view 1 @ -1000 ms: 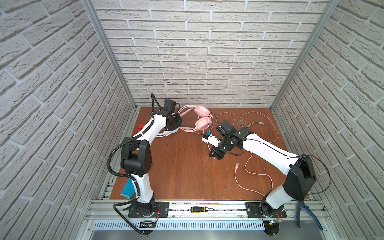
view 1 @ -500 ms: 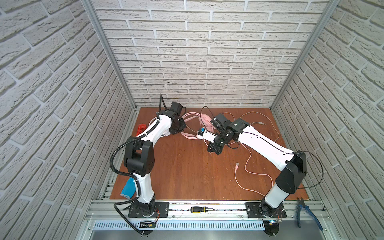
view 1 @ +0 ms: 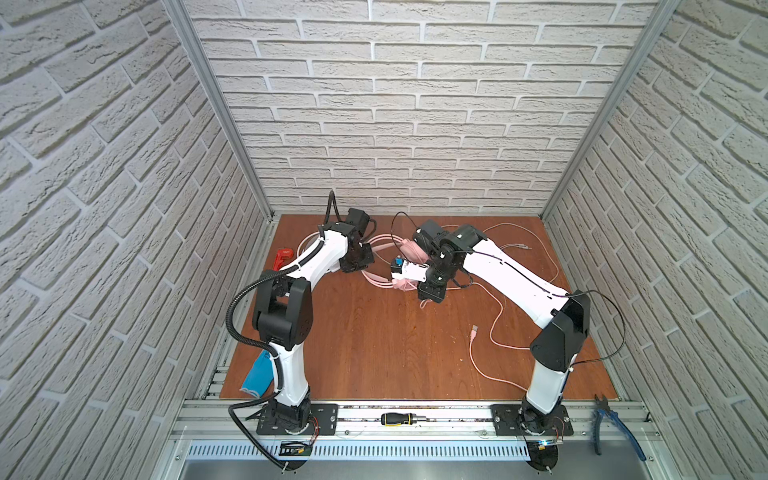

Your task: Wrap the headphones

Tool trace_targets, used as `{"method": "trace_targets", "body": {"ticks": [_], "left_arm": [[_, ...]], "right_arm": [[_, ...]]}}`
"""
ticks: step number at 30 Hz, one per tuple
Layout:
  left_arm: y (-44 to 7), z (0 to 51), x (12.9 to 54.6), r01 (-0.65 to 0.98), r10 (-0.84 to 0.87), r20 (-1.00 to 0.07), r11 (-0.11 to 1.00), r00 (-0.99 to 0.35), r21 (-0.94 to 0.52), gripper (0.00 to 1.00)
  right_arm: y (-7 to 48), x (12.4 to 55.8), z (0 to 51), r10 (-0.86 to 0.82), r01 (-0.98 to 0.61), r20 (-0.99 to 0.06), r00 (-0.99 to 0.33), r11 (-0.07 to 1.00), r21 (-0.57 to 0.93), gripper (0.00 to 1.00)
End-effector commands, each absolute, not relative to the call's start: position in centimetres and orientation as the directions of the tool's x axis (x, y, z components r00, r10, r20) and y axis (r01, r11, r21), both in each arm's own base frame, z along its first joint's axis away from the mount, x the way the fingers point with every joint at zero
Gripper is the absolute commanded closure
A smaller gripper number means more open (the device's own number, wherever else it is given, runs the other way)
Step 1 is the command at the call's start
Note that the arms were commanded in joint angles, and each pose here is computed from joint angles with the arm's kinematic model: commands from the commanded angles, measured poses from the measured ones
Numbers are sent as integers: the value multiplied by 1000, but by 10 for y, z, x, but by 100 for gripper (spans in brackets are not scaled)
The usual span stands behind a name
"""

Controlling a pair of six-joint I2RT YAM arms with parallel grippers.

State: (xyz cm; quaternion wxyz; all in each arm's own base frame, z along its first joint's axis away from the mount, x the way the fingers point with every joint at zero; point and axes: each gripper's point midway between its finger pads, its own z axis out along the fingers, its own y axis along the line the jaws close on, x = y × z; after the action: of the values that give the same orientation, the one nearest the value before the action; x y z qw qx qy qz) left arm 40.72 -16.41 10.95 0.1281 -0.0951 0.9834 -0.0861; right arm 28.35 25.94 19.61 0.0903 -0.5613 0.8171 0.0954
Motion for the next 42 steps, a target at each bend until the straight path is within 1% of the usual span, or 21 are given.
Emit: {"method": "trace_targets", "body": {"ticks": [1, 3, 5, 12, 17, 22, 25, 29, 34, 36, 37, 42], "left_arm": [[-169, 111, 402, -123, -163, -221, 976, -962, -181, 100], [-170, 109, 400, -108, -144, -215, 980, -966, -168, 100], [-170, 108, 398, -93, -123, -219, 985, -968, -144, 100], [-175, 105, 394, -42, -68, -209, 991, -976, -124, 100], [-181, 108, 391, 22, -6, -211, 991, -978, -131, 100], [-187, 107, 383, 83, 55, -198, 987, -979, -138, 100], [-190, 106, 378, 109, 79, -191, 982, -978, -152, 100], [-196, 107, 373, 159, 128, -189, 975, -974, -158, 100], [-204, 111, 367, 210, 175, -190, 960, -966, -185, 100], [-207, 112, 367, 223, 187, -192, 956, -963, -190, 100], [-208, 113, 366, 233, 196, -194, 953, -961, -195, 100], [-211, 114, 360, 263, 224, -192, 942, -955, -207, 100]], "right_arm": [[255, 286, 208, -927, -951, -231, -295, 307, -20, 95], [249, 291, 207, -933, -949, -205, -295, 312, -54, 94], [243, 294, 206, -950, -956, -172, -262, 280, -91, 94], [231, 313, 208, -958, -937, -109, -264, 281, -205, 94], [229, 329, 209, -961, -921, -102, -257, 275, -277, 94], [230, 342, 215, -962, -906, -128, -243, 272, -323, 94], [232, 348, 214, -956, -907, -161, -247, 286, -307, 94], [234, 353, 213, -925, -907, -237, -296, 350, -233, 94], [231, 365, 208, -889, -888, -279, -362, 420, -186, 94], [233, 370, 206, -881, -888, -294, -371, 429, -165, 94], [233, 372, 205, -860, -873, -305, -409, 466, -145, 94], [229, 384, 196, -805, -837, -335, -489, 542, -81, 94]]}}
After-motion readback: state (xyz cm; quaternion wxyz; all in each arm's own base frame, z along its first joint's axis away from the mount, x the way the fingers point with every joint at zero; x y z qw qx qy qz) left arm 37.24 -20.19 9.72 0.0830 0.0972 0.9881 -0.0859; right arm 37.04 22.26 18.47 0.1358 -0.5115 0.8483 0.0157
